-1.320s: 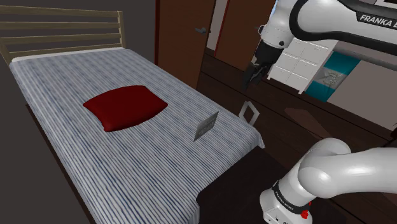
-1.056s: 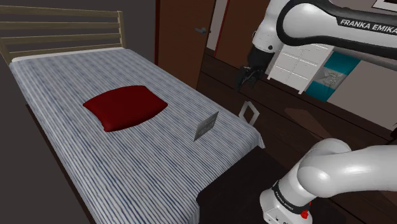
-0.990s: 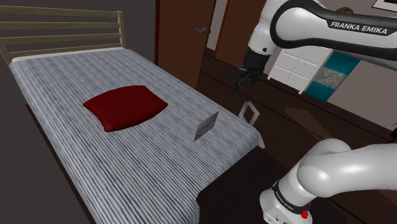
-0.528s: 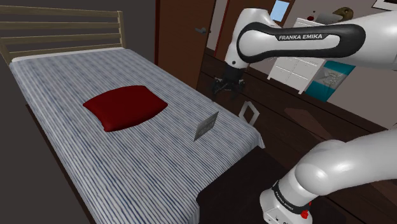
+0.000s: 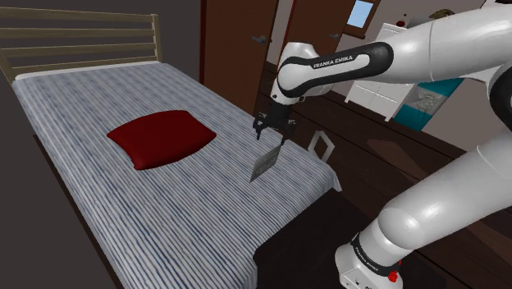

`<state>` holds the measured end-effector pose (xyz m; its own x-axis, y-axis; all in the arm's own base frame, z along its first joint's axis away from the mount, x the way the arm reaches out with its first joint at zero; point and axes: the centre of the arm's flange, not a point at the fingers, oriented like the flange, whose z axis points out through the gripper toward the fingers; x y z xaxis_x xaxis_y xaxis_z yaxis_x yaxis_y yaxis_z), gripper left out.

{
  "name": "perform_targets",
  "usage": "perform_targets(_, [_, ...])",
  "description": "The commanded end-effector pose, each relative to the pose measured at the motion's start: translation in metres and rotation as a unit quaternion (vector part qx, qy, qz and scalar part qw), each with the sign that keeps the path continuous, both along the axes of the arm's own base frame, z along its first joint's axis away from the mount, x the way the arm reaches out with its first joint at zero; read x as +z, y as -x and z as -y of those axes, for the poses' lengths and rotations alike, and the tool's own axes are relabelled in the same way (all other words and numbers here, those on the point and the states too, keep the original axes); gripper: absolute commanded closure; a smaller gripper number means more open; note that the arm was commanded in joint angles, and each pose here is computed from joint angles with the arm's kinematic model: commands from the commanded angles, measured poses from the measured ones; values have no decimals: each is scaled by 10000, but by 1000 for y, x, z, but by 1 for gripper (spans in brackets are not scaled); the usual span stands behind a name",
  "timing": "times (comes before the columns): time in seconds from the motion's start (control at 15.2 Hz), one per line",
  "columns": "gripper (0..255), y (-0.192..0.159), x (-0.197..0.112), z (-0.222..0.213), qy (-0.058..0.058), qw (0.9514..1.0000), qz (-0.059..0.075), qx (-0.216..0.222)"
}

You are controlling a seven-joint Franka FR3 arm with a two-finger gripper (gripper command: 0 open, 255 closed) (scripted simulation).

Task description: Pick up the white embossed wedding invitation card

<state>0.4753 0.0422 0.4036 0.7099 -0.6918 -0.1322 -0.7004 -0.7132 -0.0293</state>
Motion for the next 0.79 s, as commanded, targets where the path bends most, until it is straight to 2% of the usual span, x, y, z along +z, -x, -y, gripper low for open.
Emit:
perform_targets(0.0, [0,-16,-24,4,-65,9987,-113,-499])
perform_targets(0.2, [0,-35,-60,13,-162,9922,-278,-1201])
perform_targets(0.33, [0,-47,-85,20,-226,9850,-388,-1666])
perform_targets(0.46, [0,-57,-110,28,-290,9754,-497,-2126])
perform_targets(0.53, [0,-59,-115,30,-304,9731,-519,-2223])
perform_targets(0.73, [0,-59,-131,30,-304,9731,-519,-2223])
